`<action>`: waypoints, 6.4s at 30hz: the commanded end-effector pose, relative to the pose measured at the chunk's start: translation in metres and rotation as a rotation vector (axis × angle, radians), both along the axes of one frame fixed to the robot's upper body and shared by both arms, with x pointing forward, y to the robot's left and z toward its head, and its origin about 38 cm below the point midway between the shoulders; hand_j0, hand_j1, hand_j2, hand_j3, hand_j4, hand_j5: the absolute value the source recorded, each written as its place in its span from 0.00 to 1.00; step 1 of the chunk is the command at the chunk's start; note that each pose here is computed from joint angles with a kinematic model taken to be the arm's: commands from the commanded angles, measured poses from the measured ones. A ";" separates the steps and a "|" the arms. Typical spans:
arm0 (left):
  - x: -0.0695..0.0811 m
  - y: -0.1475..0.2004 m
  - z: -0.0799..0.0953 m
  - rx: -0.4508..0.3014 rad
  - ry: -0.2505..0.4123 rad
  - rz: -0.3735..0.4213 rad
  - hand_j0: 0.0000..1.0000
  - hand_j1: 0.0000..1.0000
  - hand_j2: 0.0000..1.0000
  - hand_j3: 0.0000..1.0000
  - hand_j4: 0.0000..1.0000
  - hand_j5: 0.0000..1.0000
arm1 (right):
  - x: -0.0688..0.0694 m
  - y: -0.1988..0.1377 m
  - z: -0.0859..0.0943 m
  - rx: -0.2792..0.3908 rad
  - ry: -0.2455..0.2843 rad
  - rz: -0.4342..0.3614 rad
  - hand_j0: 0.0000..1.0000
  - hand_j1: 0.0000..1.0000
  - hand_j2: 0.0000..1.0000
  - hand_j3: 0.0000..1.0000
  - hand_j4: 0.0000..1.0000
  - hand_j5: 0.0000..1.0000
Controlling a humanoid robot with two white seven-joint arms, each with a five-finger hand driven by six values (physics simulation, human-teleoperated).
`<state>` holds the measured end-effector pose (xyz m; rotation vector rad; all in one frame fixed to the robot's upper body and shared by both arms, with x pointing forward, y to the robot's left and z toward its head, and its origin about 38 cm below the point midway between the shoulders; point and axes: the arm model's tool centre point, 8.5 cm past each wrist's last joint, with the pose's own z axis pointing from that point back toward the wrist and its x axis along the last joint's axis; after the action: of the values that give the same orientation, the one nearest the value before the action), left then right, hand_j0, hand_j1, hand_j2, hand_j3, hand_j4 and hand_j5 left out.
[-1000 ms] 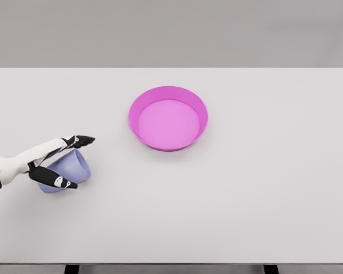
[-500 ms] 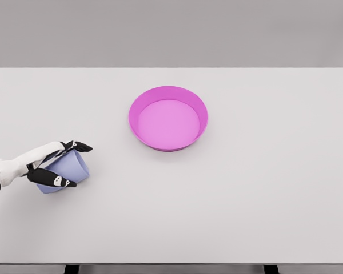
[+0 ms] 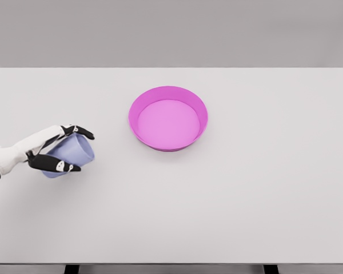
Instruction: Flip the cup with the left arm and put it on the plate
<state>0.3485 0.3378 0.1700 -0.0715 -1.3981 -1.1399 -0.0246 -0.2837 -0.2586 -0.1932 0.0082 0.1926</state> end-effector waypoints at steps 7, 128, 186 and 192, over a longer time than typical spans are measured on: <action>0.015 -0.022 0.016 -0.087 -0.080 -0.023 0.65 0.65 0.65 0.65 0.65 0.65 | 0.000 0.000 0.000 0.000 0.000 0.000 1.00 1.00 1.00 1.00 1.00 1.00; 0.103 -0.205 -0.069 -0.943 -0.214 0.227 0.59 0.59 0.59 0.59 0.59 0.59 | 0.000 0.000 0.000 0.000 0.000 0.000 1.00 1.00 1.00 1.00 1.00 1.00; 0.131 -0.111 -0.018 -0.669 -0.374 0.148 1.00 1.00 1.00 1.00 1.00 1.00 | 0.000 0.000 0.000 0.000 0.000 0.000 1.00 1.00 1.00 1.00 1.00 1.00; 0.094 -0.026 -0.012 -0.201 -0.260 -0.168 1.00 1.00 1.00 1.00 1.00 1.00 | 0.000 0.000 0.000 0.000 0.000 0.000 1.00 1.00 1.00 1.00 1.00 1.00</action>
<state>0.4551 0.2817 0.1550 -0.2106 -1.8747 -1.0007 -0.0246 -0.2837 -0.2586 -0.1932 0.0082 0.1926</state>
